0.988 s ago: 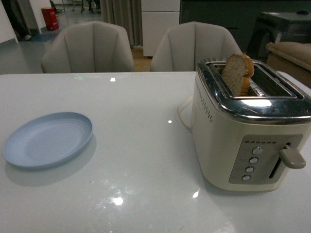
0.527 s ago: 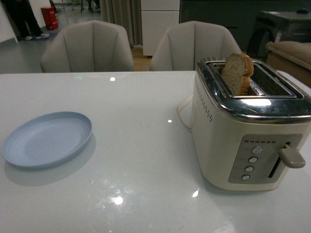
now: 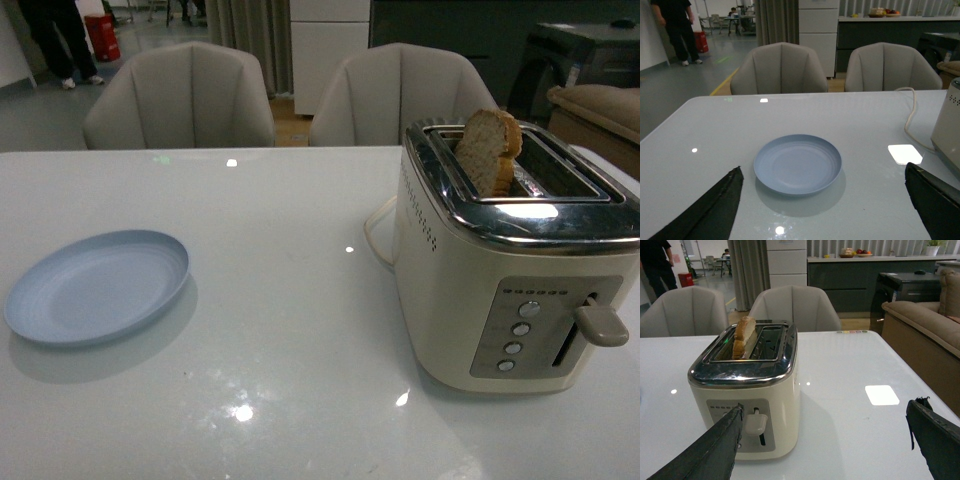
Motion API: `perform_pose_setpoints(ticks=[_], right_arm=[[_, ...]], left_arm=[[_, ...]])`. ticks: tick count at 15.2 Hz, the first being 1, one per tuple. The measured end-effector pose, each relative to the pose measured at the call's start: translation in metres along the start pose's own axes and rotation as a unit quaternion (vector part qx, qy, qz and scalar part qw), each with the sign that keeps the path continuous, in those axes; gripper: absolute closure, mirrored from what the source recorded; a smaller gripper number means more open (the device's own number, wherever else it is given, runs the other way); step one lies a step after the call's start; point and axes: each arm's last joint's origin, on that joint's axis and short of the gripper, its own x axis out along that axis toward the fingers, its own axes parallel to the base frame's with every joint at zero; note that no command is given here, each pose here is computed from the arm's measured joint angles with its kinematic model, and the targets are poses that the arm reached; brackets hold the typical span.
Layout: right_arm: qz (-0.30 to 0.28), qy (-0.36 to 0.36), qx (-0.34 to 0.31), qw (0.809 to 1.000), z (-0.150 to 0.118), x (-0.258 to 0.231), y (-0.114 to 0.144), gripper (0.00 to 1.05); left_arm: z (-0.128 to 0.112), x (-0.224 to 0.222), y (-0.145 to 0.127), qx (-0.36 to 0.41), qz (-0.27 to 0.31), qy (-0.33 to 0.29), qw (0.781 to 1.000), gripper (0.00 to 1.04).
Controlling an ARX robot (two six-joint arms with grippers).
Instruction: Left arm holds plate, right arm toasts bread
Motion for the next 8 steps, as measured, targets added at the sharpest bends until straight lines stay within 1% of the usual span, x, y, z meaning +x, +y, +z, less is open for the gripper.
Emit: perform_pose_setpoints(ticks=[1, 8], right_arm=[[0.0, 0.0, 0.0, 1.0, 0.0, 0.0, 0.0, 0.06], [0.0, 0.0, 0.0, 1.0, 0.0, 0.0, 0.0, 0.06]], left_arm=[[0.0, 0.0, 0.0, 0.0, 0.0, 0.0, 1.0, 0.08], [0.0, 0.0, 0.0, 0.0, 0.0, 0.0, 1.0, 0.07]])
